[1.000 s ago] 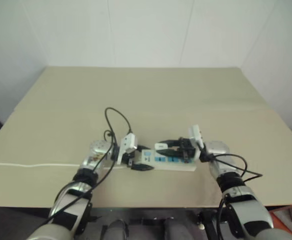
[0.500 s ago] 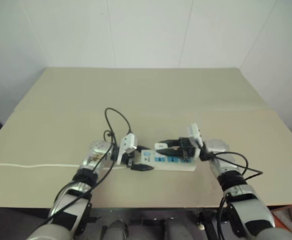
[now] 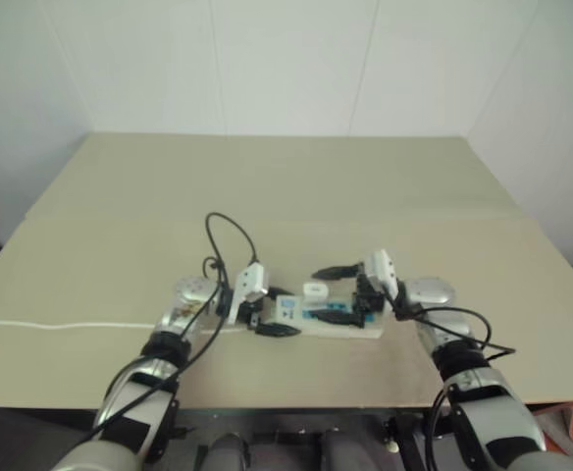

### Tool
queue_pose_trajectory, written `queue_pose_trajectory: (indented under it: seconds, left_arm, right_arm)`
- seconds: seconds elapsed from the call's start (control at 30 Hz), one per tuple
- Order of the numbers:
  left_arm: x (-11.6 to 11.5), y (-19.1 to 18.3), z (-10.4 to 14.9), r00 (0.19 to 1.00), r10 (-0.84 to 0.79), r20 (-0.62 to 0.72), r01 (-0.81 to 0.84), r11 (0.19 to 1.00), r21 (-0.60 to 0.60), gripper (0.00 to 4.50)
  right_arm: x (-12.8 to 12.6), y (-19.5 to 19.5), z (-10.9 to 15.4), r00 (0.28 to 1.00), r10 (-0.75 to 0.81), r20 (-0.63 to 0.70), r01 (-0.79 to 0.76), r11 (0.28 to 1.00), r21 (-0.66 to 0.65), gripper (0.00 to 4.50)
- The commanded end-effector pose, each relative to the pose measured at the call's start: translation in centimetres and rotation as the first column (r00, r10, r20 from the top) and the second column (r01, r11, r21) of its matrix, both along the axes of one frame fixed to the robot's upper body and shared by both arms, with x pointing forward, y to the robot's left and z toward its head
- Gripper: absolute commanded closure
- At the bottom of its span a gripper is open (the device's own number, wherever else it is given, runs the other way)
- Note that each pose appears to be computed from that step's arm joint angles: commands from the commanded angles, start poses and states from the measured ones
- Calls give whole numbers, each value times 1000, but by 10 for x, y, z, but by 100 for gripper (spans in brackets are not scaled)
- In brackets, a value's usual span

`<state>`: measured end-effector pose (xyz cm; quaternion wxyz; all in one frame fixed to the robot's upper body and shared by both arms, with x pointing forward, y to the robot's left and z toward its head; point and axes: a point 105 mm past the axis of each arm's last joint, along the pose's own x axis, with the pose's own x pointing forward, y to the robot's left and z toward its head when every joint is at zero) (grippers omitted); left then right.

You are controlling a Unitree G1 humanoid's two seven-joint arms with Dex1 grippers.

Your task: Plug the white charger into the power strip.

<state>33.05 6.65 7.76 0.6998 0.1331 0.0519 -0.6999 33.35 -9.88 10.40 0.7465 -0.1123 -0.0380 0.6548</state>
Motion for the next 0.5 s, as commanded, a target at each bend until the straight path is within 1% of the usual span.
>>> queue_pose_trajectory:
  seconds: [0.03, 0.07, 0.13, 0.2, 0.27, 0.33, 0.4, 0.47, 0.5]
  left_arm:
    - [-4, 1, 6, 996, -46, -81, 46, 999, -7, 84]
    - [-5, 1, 8, 996, -57, -74, 56, 998, -12, 45]
    - [-6, 2, 12, 997, -67, -30, 67, 998, -20, 1]
    - [-6, 3, 22, 998, -68, 3, 68, 995, -70, 1]
    - [-10, 7, 38, 996, -78, 52, 84, 988, -130, 1]
    - [-15, 17, 57, 991, -65, 113, 85, 980, -179, 1]
    - [-27, 33, 76, 994, -78, 79, 94, 969, -227, 1]
    - [-38, 56, 81, 995, -85, 50, 93, 981, -172, 1]
    - [-40, 63, 82, 996, -83, 45, 88, 985, -145, 1]
  right_arm:
    - [-8, -12, -33, 995, -23, -97, 14, 996, -91, 1]
    - [-8, -13, -32, 996, -27, -89, 18, 996, -93, 0]
    - [-8, -14, -31, 996, -26, -84, 18, 996, -92, 0]
    - [-8, -15, -28, 997, -27, -75, 20, 996, -89, 0]
    - [-9, -18, -23, 998, -24, -53, 20, 997, -81, 0]
    - [-9, -24, -8, 1000, -28, -3, 27, 998, -53, 0]
    - [-10, -34, 16, 996, -43, 76, 44, 999, -7, 0]
    - [-14, -54, 41, 983, -70, 169, 72, 997, -6, 0]
    - [-15, -60, 48, 978, -81, 192, 85, 996, -11, 0]
